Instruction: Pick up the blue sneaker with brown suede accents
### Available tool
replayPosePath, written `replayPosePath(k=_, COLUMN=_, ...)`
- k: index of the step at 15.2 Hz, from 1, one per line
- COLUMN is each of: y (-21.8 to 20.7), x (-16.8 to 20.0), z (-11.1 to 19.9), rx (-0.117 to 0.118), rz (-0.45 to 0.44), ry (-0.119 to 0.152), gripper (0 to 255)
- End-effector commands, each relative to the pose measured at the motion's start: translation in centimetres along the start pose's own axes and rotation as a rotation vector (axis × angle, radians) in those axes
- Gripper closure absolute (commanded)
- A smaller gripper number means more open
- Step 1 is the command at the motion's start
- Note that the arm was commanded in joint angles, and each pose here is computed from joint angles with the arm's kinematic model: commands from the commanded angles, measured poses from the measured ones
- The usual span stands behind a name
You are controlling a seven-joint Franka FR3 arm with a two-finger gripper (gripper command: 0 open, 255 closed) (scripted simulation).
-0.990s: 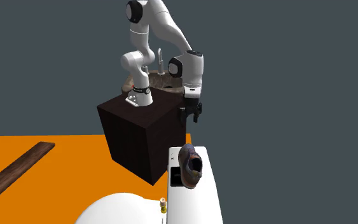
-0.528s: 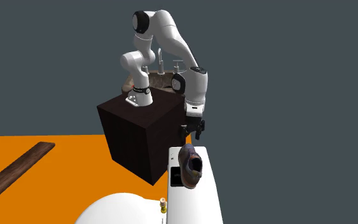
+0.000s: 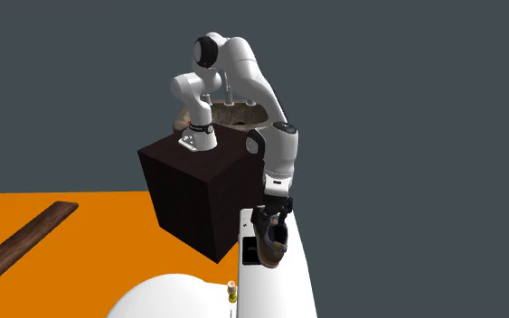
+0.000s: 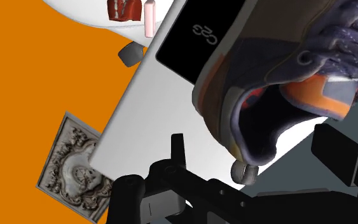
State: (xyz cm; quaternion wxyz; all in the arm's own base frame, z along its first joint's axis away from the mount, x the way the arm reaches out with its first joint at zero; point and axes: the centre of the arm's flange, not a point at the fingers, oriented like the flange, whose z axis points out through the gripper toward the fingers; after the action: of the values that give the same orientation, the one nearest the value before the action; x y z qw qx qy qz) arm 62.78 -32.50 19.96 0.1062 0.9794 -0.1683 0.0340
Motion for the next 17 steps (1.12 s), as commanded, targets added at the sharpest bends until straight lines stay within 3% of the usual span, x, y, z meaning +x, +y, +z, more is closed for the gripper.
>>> replayPosePath(k=1, y=-0.1, x=0.0, z=1.1, rx=-0.001, rz=0.001, ry=0.001, gripper=0)
replayPosePath(k=7, y=-0.5, x=-0.2, z=2.9, rx=-0.001, rz=0.001, ry=0.001, gripper=0)
replayPosePath(k=8, y=-0.5, x=-0.2, z=3.0, rx=-0.001, rz=0.001, ry=0.001, gripper=255)
replayPosePath(k=17, y=-0.5, x=-0.2, z=2.9, rx=-0.001, rz=0.001, ry=0.001, gripper=255)
